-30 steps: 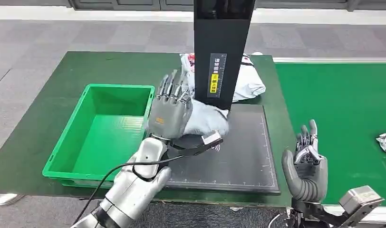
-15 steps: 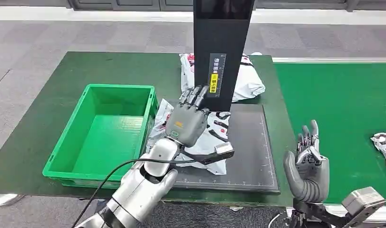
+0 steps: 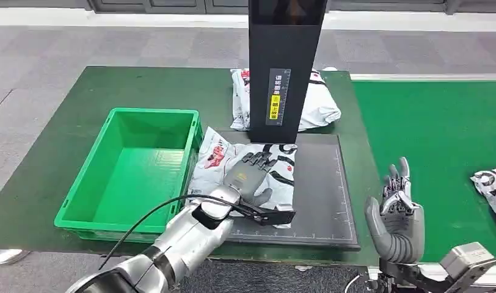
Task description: Moved the parcel from conveyor to table for the left to box.
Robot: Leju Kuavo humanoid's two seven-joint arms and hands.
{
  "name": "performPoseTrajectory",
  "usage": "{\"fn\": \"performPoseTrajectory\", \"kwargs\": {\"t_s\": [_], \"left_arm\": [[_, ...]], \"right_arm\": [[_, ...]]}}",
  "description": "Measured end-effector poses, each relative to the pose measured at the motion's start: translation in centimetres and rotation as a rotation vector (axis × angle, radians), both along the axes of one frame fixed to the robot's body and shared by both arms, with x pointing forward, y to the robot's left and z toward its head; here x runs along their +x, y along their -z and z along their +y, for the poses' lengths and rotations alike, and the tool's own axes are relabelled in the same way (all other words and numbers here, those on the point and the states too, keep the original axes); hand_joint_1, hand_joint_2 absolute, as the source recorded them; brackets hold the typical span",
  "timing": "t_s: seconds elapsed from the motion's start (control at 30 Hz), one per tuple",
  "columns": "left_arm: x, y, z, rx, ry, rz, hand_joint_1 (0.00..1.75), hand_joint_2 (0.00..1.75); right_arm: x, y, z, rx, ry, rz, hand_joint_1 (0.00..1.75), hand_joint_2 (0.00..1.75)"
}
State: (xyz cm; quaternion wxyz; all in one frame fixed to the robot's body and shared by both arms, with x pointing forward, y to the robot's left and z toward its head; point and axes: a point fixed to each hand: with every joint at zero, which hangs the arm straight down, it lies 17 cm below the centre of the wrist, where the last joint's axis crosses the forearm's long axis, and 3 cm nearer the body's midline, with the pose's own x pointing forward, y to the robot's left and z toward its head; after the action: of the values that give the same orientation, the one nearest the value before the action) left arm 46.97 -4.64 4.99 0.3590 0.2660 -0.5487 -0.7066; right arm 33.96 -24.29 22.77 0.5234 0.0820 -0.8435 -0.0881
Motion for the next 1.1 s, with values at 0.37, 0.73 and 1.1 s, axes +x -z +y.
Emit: {"fn": "performPoseTrajectory", "kwargs": {"t_s": [0.37,0.73,1.1], "left_arm": [[0.3,1.2,1.1,0.050,-0.028,0.011,0.00,0.00],[1.2,1.9,3.0,0.134,-0.072,0.017,1.75,1.75],[2.3,0.5,3.2,0.120,-0.073,-0.055,1.75,1.75]], "right_arm": [[0.0,0.0,0.2,-0.002,-0.008,0.001,0.00,1.75],[0.1,0.1,0.5,-0.018,-0.018,0.009,0.00,1.75],[0.2,0.0,0.3,-0.010,-0.012,0.007,0.00,1.75]]}}
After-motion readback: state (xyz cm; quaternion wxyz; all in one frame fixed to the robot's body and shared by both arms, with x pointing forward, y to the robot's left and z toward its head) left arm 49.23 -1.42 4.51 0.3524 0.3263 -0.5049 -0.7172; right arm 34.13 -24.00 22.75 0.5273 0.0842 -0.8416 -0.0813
